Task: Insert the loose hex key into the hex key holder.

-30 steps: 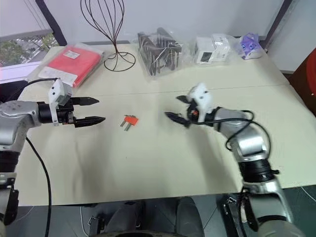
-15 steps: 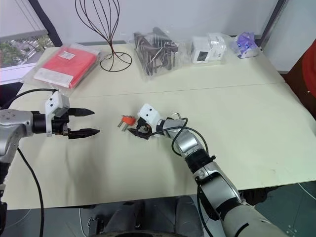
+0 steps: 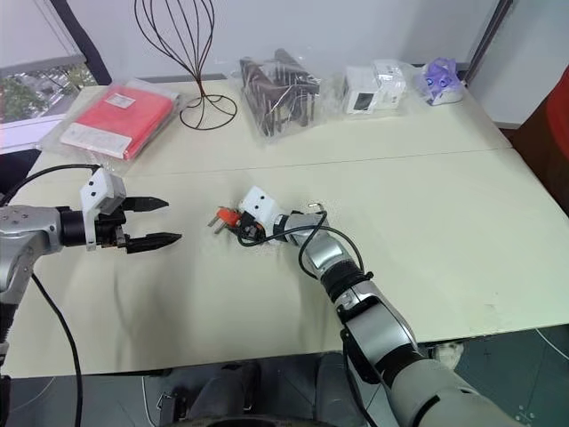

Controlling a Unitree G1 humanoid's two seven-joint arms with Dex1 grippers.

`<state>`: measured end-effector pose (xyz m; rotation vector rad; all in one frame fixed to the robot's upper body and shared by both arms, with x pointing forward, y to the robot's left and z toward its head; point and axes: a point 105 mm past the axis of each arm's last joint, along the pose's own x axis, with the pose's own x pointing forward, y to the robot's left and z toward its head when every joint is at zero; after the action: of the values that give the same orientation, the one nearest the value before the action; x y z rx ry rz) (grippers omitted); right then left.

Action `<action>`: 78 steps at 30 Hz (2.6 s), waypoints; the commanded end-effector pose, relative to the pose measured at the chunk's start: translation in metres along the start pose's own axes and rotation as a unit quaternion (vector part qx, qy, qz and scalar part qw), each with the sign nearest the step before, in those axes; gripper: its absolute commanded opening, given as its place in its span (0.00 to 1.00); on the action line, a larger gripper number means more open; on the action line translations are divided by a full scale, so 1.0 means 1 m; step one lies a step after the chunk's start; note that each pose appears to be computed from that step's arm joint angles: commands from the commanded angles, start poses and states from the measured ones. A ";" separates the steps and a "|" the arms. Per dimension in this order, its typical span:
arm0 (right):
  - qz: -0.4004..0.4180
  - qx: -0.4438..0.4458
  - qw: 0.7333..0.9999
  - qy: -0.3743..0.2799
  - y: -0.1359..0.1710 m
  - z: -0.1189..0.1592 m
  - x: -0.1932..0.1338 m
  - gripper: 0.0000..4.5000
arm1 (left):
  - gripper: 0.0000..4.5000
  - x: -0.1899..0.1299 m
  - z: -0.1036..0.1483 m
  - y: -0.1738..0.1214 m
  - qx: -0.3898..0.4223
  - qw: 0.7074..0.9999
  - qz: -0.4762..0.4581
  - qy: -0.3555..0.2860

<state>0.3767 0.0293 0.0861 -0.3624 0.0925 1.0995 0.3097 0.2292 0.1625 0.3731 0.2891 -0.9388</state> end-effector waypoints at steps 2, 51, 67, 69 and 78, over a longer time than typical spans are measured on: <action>-0.006 0.015 1.000 0.010 -0.003 -0.007 -0.003 0.21 | 1.00 -0.002 0.012 0.004 0.022 1.000 0.011 -0.018; -0.122 -0.713 0.681 -0.117 -0.074 0.153 -0.126 0.21 | 0.13 0.113 0.150 0.014 -0.052 0.938 -0.203 -0.277; -0.111 -0.700 0.696 -0.116 -0.067 0.144 -0.122 0.21 | 0.47 0.115 0.152 0.014 -0.054 0.936 -0.198 -0.286; -0.110 -0.700 0.697 -0.115 -0.067 0.143 -0.122 0.21 | 0.47 0.116 0.153 0.013 -0.055 0.935 -0.200 -0.289; -0.112 -0.694 0.702 -0.115 -0.065 0.141 -0.121 0.21 | 0.01 0.119 0.151 0.009 -0.056 0.932 -0.210 -0.288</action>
<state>0.3739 -0.0607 0.2469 -1.5663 -0.9687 0.7963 0.3955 0.0806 0.2348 -0.0928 -0.0588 -1.4028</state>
